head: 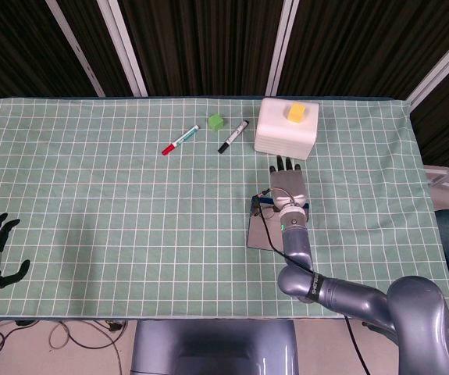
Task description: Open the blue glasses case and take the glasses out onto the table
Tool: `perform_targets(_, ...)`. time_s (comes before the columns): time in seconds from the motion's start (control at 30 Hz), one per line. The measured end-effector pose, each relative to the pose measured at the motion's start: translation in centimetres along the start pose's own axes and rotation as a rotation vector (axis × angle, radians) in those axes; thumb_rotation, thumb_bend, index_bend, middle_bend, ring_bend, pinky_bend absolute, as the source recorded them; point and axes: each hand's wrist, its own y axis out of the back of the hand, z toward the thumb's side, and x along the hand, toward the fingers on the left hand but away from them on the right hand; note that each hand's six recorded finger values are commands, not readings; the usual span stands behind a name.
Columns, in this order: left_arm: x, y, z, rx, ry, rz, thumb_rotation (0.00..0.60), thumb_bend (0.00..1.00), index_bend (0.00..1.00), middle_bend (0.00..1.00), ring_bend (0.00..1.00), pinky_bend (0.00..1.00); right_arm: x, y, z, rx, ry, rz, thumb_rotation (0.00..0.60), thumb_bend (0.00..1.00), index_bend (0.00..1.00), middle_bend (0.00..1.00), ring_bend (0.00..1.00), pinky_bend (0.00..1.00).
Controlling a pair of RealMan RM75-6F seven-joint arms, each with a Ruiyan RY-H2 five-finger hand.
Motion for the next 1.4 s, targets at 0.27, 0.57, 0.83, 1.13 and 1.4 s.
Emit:
perform_targets(0.27, 0.0, 0.0, 0.0, -0.002, 0.0, -0.001, 0.6, 0.31, 0.13, 0.0, 0.0, 0.0, 1.9, 0.8, -1.2, -0.065, 0.016, 0.089, 0.6, 0.23, 0.25, 0.02, 0.0, 0.19)
perform_targets(0.57, 0.0, -0.1, 0.1, -0.005, 0.001, -0.008, 0.6, 0.31, 0.13, 0.0, 0.0, 0.0, 1.6, 2.1, -1.8, -0.099, -0.017, 0.151, 0.6, 0.32, 0.29, 0.02, 0.0, 0.19)
perform_targets(0.83, 0.1, -0.1, 0.0, -0.011, 0.004, -0.014, 0.6, 0.31, 0.13, 0.0, 0.0, 0.0, 0.6, 1.8, -1.1, -0.112, -0.037, 0.191, 0.6, 0.31, 0.32, 0.02, 0.0, 0.19)
perform_targets(1.13, 0.1, -0.1, 0.0, -0.012, 0.002, -0.018, 0.6, 0.32, 0.13, 0.0, 0.0, 0.0, 0.2, 0.8, 0.3, -0.099, -0.046, 0.213, 0.6, 0.31, 0.35, 0.03, 0.0, 0.19)
perform_targets(1.4, 0.1, -0.1, 0.0, -0.014, 0.005, -0.023, 0.6, 0.32, 0.13, 0.0, 0.0, 0.0, -0.3, 0.4, 0.7, -0.079, -0.052, 0.217, 0.6, 0.36, 0.38, 0.03, 0.0, 0.19)
